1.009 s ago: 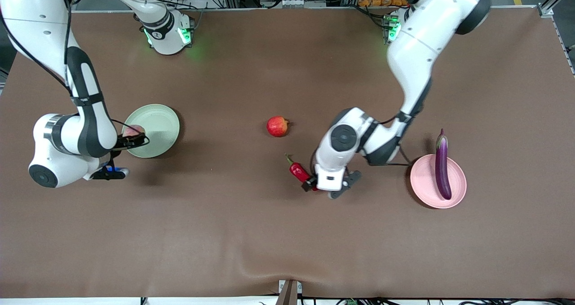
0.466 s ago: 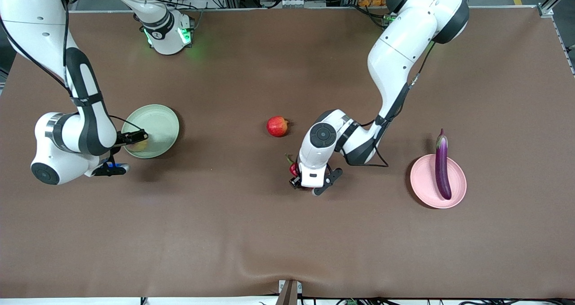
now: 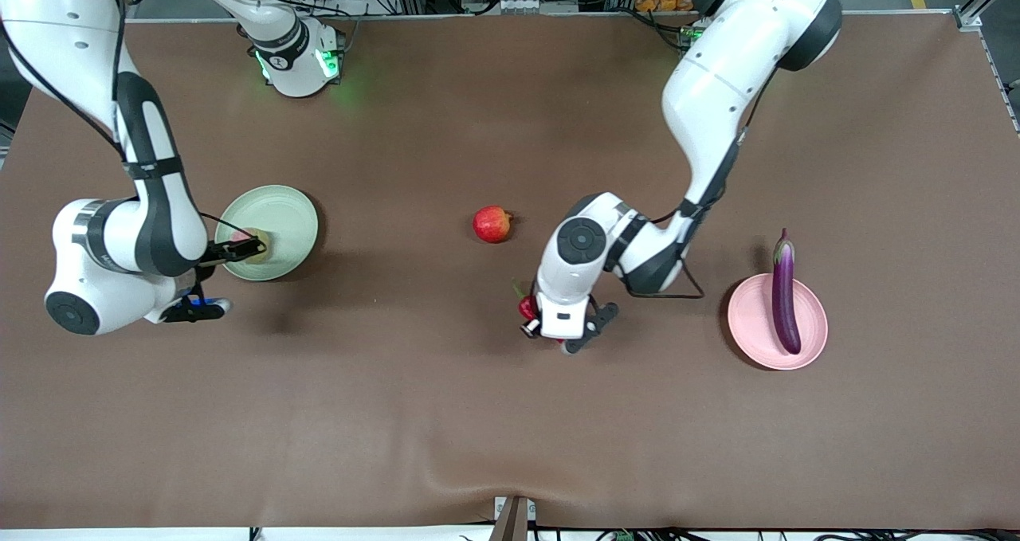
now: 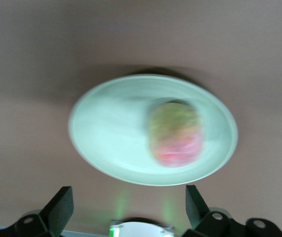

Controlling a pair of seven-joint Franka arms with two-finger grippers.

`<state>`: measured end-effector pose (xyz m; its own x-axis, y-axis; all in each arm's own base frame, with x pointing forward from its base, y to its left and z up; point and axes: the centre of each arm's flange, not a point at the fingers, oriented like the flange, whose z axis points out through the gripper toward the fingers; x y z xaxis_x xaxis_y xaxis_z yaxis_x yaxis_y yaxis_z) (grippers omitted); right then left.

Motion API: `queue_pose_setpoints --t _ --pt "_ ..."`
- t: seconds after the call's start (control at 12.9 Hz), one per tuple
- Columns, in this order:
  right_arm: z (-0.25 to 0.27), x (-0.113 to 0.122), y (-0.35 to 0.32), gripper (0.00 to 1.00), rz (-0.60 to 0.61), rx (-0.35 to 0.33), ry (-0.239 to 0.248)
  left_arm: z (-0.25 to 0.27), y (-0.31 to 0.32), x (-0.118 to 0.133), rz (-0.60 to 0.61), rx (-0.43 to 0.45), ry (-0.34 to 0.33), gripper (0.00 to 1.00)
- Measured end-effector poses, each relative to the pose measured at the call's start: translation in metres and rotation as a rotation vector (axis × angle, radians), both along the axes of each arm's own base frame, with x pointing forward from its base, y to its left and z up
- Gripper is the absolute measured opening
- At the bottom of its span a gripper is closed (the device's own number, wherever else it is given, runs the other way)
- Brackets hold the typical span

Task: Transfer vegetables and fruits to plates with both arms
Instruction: 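Set the chili on the pink plate while the right gripper grasps the apple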

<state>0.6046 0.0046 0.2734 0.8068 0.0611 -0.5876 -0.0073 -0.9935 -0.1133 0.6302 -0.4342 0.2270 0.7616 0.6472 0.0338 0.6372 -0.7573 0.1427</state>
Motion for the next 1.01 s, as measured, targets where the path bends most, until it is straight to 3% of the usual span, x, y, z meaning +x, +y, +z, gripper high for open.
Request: queue_pose_setpoints --t 0.31,0.47,0.78,1.01 --pt "0.022 -0.008 0.132 1.00 -0.155 -0.035 0.035 0.069 0.099 0.039 -0.145 0.062 0.089 0.30" --pt "0.031 -0.017 0.204 1.00 -0.238 -0.044 0.031 0.078 0.162 0.048 -0.260 0.067 0.126 0.30" --pt "0.033 -0.040 0.329 1.00 -0.437 -0.069 -0.061 0.065 0.277 0.048 -0.447 0.090 0.183 0.30" --pt "0.001 -0.068 0.401 1.00 -0.529 -0.120 -0.120 0.044 0.341 0.046 -0.531 0.080 0.224 0.30"
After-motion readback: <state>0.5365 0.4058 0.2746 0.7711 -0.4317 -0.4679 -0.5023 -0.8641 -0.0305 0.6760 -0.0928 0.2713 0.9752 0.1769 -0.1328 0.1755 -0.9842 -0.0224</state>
